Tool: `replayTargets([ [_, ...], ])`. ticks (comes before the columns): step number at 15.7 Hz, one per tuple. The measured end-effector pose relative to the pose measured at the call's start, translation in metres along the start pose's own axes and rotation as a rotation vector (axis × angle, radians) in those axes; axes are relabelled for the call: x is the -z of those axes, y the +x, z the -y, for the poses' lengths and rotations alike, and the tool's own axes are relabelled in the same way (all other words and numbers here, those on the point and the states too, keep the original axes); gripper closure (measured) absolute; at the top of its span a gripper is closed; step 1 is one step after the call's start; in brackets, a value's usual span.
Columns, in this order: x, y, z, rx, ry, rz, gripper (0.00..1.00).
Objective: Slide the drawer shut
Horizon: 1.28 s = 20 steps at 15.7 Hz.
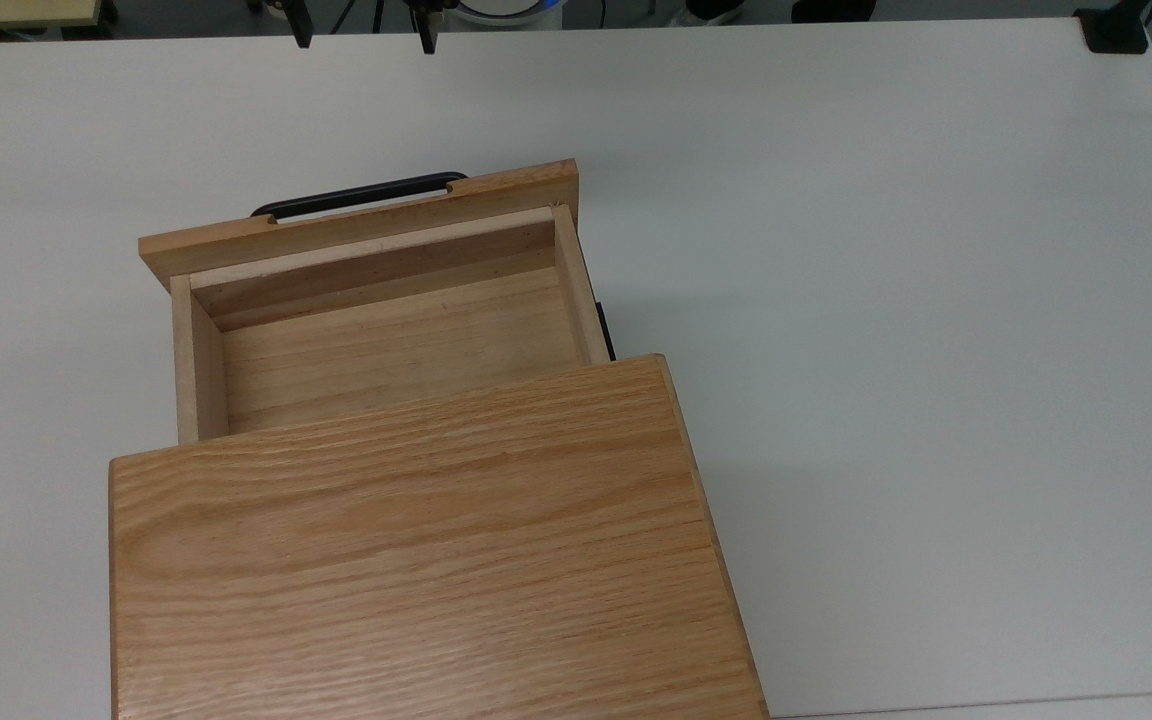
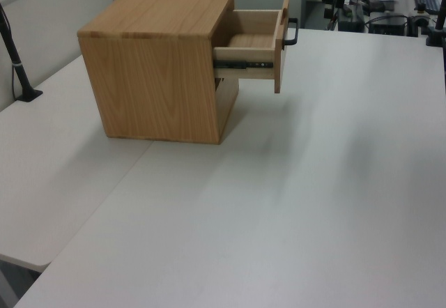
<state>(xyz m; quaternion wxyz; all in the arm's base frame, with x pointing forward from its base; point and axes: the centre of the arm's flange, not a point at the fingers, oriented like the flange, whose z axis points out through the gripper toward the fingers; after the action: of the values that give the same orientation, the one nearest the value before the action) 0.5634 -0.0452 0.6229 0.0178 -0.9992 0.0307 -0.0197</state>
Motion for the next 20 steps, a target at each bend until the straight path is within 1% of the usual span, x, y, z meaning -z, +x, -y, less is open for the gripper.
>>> replayTargets([
  [17,-0.0016,-0.0001,0.0005,-0.001,0.000,0.003,0.00],
  [20,-0.0017,-0.0001,0.0005,0.032,0.000,0.003,0.00],
])
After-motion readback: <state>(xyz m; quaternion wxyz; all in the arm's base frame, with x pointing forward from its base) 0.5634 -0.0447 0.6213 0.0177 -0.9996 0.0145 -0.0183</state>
